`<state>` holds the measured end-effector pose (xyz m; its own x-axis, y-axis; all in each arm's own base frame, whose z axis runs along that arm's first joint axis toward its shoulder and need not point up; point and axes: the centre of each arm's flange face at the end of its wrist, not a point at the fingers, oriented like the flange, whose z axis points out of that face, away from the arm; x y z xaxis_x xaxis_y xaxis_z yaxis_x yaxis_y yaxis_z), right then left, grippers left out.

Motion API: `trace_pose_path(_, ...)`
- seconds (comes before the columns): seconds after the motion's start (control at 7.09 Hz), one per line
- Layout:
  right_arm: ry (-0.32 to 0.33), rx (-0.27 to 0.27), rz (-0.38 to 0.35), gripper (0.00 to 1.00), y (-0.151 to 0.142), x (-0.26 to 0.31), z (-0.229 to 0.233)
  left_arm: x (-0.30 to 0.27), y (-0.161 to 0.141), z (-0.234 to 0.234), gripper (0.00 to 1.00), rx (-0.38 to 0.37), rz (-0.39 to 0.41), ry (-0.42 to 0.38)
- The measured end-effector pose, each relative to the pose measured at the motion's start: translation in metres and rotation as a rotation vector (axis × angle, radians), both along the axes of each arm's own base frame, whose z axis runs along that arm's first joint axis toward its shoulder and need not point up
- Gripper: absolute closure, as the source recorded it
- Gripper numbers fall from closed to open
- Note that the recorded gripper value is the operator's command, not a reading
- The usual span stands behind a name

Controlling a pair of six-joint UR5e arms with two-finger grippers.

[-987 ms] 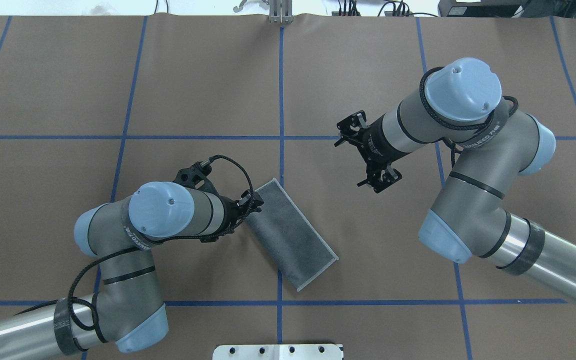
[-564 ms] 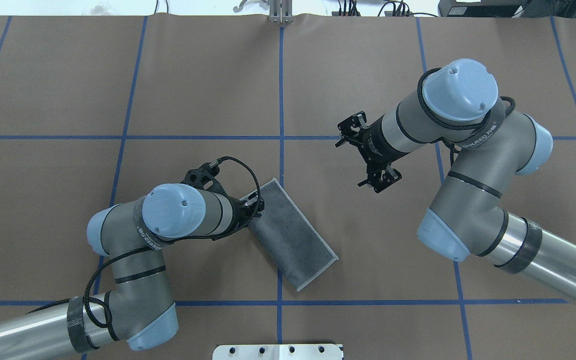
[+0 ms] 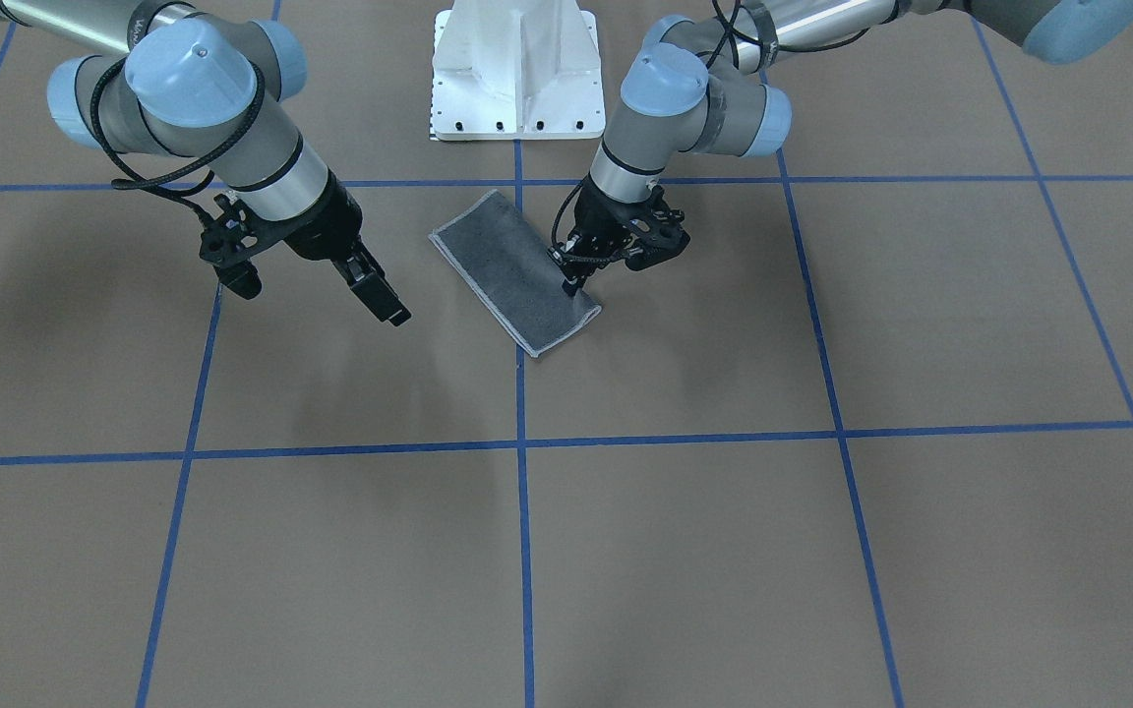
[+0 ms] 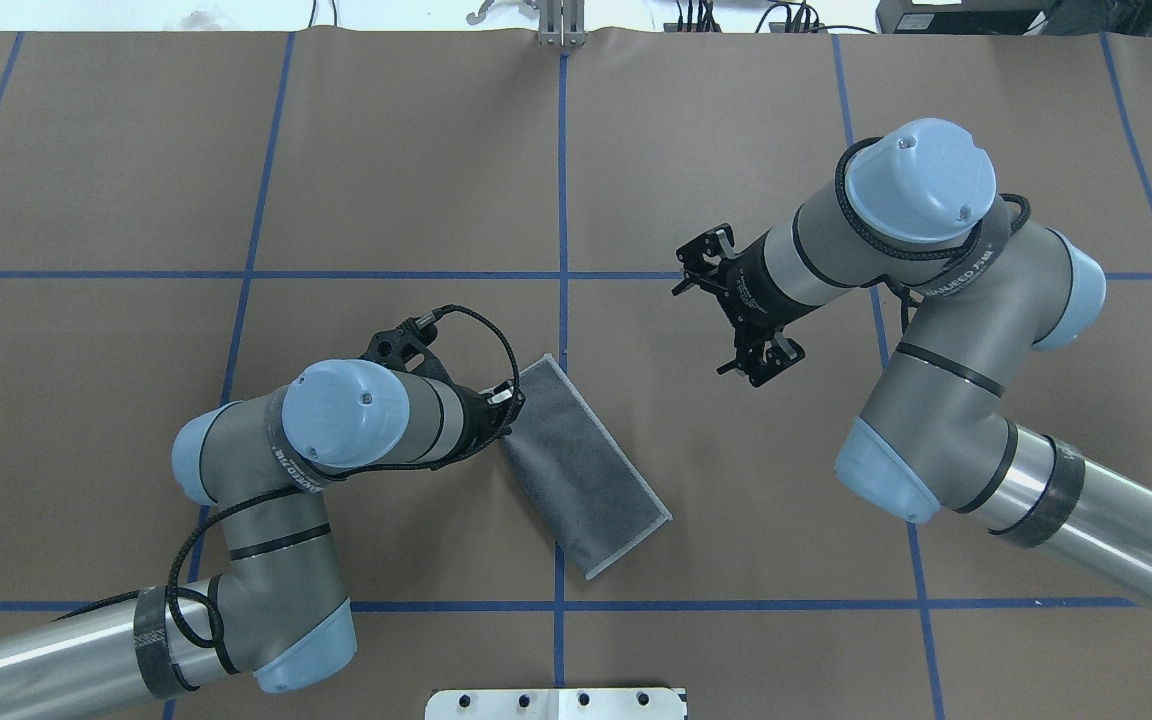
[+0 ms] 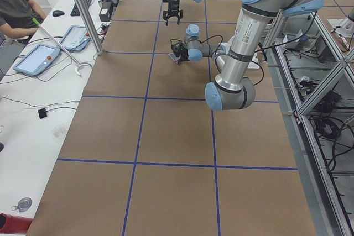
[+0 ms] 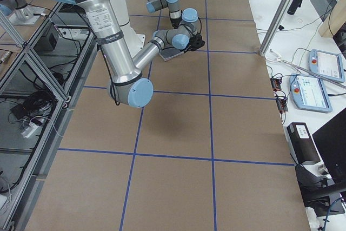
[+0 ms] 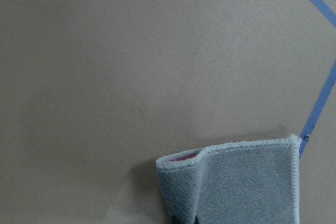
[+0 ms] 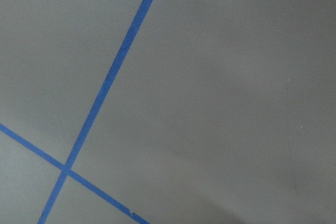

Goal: Fold towel twice with both arms
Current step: 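Drag the strip with the left gripper to lie straight, far from the robot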

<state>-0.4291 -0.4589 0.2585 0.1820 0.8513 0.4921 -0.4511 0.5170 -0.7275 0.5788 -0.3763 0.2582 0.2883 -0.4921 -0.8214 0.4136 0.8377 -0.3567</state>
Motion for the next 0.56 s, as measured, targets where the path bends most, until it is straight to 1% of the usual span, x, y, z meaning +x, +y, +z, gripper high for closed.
trace_pose_path(0.28, -0.002, 0.0, 0.001, 0.0, 0.0, 0.001, -0.001, -0.013, -0.025, -0.021, 1.0, 0.09, -0.003, 0.007)
trace_pose_path(0.56, -0.003, 0.003, 0.003, 0.0, 0.0, 0.001, -0.002, -0.015, -0.056, -0.035, 1.0, 0.159, -0.011, -0.009)
